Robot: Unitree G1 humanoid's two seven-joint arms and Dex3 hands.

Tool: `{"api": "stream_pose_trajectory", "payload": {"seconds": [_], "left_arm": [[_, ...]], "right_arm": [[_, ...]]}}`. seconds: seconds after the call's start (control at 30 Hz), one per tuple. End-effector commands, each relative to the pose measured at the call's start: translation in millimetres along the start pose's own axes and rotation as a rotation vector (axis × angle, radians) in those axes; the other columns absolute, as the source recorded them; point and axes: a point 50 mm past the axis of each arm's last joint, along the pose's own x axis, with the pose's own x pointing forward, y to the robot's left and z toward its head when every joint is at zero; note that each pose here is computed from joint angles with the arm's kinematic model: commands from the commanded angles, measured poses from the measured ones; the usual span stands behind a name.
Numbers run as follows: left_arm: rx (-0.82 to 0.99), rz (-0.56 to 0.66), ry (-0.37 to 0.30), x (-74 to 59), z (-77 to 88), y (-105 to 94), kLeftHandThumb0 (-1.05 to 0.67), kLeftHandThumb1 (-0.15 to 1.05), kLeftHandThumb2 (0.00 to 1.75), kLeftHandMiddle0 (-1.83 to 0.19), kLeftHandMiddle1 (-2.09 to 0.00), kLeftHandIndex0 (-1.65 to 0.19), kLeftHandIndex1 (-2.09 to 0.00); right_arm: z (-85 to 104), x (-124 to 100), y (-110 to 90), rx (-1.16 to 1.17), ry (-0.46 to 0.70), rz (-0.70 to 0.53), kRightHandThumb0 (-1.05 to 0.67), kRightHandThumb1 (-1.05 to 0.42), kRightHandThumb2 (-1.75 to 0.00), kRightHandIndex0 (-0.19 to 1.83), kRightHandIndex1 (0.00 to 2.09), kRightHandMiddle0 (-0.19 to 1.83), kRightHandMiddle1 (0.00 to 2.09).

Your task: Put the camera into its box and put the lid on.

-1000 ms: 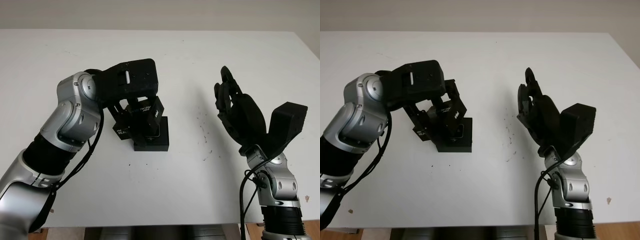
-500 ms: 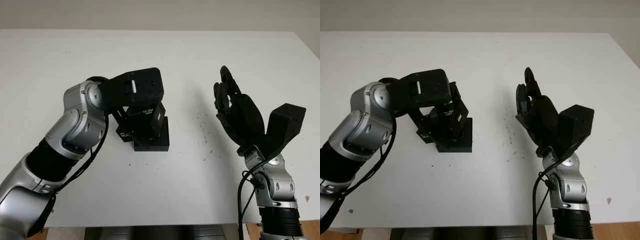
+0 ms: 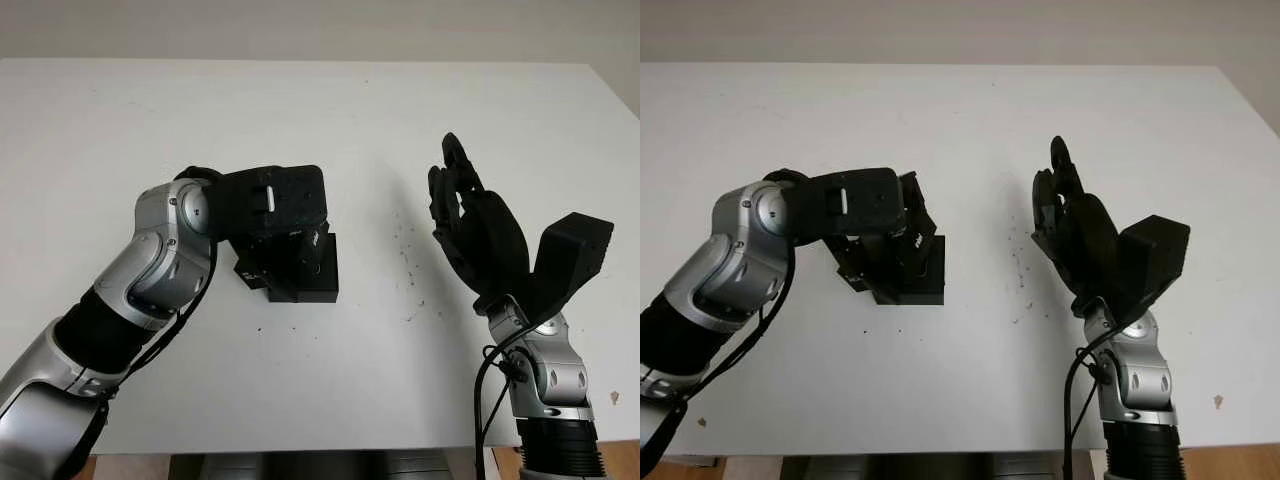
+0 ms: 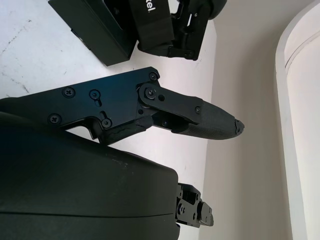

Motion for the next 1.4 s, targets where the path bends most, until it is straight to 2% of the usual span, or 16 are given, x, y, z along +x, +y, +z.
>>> {"api": "stream_pose_trajectory", "payload": {"seconds": [0.0, 0.2, 0.23, 0.3, 0.33, 0.37, 0.43, 0.47, 0.5, 0.53, 0.57, 0.6, 0.63, 0.73, 1.2, 1.37], "left_arm": [[-0.001, -0.043, -0.034, 3.7, 5.2, -9.6, -0.37, 1.05, 0.38, -0.17, -1.58, -0.03, -1.77], [-0.034, -0.087, -0.041, 5.0, 14.9, -13.3, -0.4, 1.05, 0.38, -0.09, -1.54, 0.05, -1.62], [-0.037, -0.092, -0.039, 4.9, 16.2, -13.3, -0.42, 1.05, 0.38, -0.04, -1.67, 0.1, -1.79], [-0.05, -0.109, -0.041, 5.0, 19.4, -13.8, -0.44, 1.05, 0.37, 0.02, -1.81, 0.14, -1.97], [-0.05, -0.126, -0.041, 5.0, 22.0, -14.4, -0.46, 1.05, 0.37, 0.05, -1.82, 0.16, -1.93], [-0.051, -0.141, -0.038, 4.8, 24.9, -15.2, -0.48, 1.05, 0.38, 0.09, -1.79, 0.18, -1.78], [-0.064, -0.166, -0.032, 3.2, 30.2, -16.6, -0.51, 1.05, 0.37, 0.15, -1.6, 0.19, -1.26], [-0.07, -0.175, -0.026, 2.3, 32.4, -17.2, -0.53, 1.05, 0.38, 0.18, -1.1, 0.19, -0.71], [-0.077, -0.182, -0.024, 1.3, 34.3, -17.9, -0.54, 1.05, 0.38, 0.17, -0.78, 0.19, -0.47], [-0.083, -0.19, -0.023, 0.2, 36.1, -18.5, -0.55, 1.05, 0.39, 0.14, -0.55, 0.19, -0.26], [-0.087, -0.195, -0.023, -0.5, 37.1, -18.9, -0.55, 1.05, 0.39, 0.14, -0.44, 0.19, -0.14], [-0.086, -0.205, -0.031, -1.5, 37.9, -19.5, -0.55, 1.05, 0.4, 0.13, -0.39, 0.19, -0.08], [-0.082, -0.217, -0.04, -2.4, 38.5, -20.0, -0.56, 1.05, 0.41, 0.17, -0.18, 0.19, -0.03], [-0.072, -0.245, -0.056, -4.5, 39.4, -21.1, -0.56, 1.05, 0.43, 0.19, -0.02, 0.19, 0.0], [0.023, -0.285, -0.077, -8.8, 38.2, -21.9, -0.52, 1.05, 0.4, 0.19, 0.0, 0.19, 0.0], [0.137, -0.285, -0.147, -11.4, 36.6, -20.5, -0.53, 1.05, 0.38, 0.19, 0.0, 0.19, 0.0]], "right_arm": [[-1.1, -2, 1, 0.005, -0.007, -0.001, -0.67, -1.05, -0.65, -0.19, 0.0, -0.19, 0.03], [-0.8, -3, 0, 0.009, -0.002, -0.009, -0.66, -1.05, -0.66, -0.19, 0.0, -0.19, 0.01], [-0.8, -3, 0, 0.008, -0.001, -0.009, -0.66, -1.05, -0.66, -0.19, 0.0, -0.19, 0.01], [-0.7, -3, 0, 0.007, -0.004, -0.01, -0.66, -1.05, -0.66, -0.19, 0.0, -0.19, 0.02], [-0.7, -2, 1, 0.007, -0.005, -0.01, -0.66, -1.05, -0.66, -0.19, 0.0, -0.19, 0.02], [-0.6, -2, 1, 0.003, -0.006, -0.009, -0.66, -1.05, -0.66, -0.19, 0.0, -0.19, 0.03], [-0.8, -2, 1, 0.003, -0.005, -0.008, -0.66, -1.05, -0.66, -0.19, 0.0, -0.19, 0.03], [-0.9, -2, 1, 0.004, -0.005, -0.008, -0.67, -1.05, -0.66, -0.19, 0.0, -0.19, 0.03], [-0.8, -2, 1, 0.005, -0.006, -0.008, -0.66, -1.05, -0.66, -0.19, 0.0, -0.19, 0.03], [-0.7, -2, 1, 0.006, -0.006, -0.009, -0.66, -1.05, -0.66, -0.19, 0.0, -0.19, 0.03], [-0.7, -2, 1, 0.006, -0.005, -0.01, -0.66, -1.05, -0.66, -0.19, 0.0, -0.19, 0.03], [-0.9, -2, 1, 0.006, -0.004, -0.011, -0.66, -1.05, -0.66, -0.19, 0.0, -0.19, 0.03], [-1.2, -2, 1, 0.008, -0.003, -0.014, -0.65, -1.05, -0.66, -0.19, 0.0, -0.19, 0.03], [-1.9, -2, 1, 0.01, -0.003, -0.017, -0.65, -1.05, -0.65, -0.19, 0.01, -0.18, 0.04], [-4.5, -4, 0, -0.006, 0.001, -0.021, -0.66, -1.05, -0.63, -0.19, 0.01, -0.18, 0.05], [-5.7, -4, 0, -0.012, 0.0, -0.017, -0.66, -1.05, -0.63, -0.19, 0.02, -0.18, 0.05]]}}
